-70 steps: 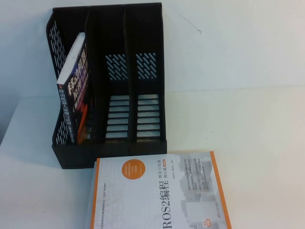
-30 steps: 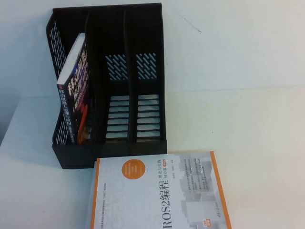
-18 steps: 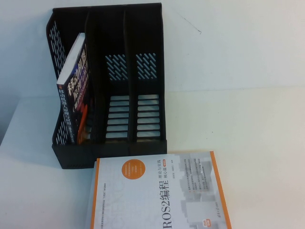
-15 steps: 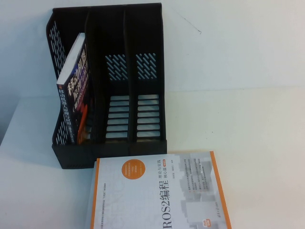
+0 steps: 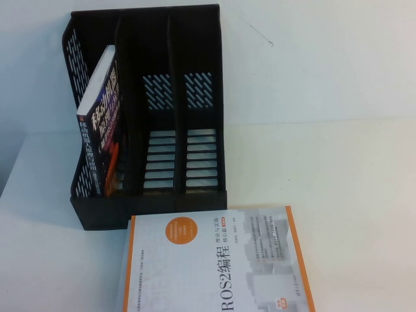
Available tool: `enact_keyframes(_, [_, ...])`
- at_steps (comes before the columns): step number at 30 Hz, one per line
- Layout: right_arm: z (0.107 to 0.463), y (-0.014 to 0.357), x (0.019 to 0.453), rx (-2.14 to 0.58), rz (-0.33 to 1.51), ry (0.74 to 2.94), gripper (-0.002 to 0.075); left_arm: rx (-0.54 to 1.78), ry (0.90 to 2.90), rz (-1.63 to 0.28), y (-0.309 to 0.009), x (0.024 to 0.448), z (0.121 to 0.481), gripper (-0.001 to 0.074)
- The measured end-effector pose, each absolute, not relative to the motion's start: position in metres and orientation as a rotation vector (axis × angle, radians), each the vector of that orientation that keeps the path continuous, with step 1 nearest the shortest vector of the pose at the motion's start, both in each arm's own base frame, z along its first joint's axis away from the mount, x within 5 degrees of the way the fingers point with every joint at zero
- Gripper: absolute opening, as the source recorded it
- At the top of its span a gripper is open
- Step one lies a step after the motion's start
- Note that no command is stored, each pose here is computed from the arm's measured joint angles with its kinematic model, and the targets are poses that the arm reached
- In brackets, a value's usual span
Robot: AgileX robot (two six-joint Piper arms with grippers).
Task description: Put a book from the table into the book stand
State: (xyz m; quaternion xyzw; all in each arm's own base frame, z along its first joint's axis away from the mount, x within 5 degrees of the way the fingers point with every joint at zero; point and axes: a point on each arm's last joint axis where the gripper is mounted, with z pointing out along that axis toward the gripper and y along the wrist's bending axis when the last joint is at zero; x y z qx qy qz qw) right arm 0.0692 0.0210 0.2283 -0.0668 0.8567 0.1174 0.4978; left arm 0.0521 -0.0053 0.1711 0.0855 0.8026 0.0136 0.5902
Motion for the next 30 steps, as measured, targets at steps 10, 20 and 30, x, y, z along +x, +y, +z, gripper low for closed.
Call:
enact_keyframes(10, [0.189, 0.003, 0.058, -0.097, 0.035, 1.794, 0.0008, 0.199, 1.868, 0.032, -0.005, 0.052, 0.171, -0.0002])
enact_keyframes(20, [0.171, -0.004, 0.052, 0.039, -0.047, 1.88, 0.0008, 0.199, 1.868, 0.032, -0.005, 0.052, 0.171, -0.0002])
enact_keyframes(30, [0.169, -0.004, 0.052, 0.034, -0.051, 1.9, 0.0008, 0.201, 1.868, 0.033, -0.005, 0.052, 0.171, -0.0002])
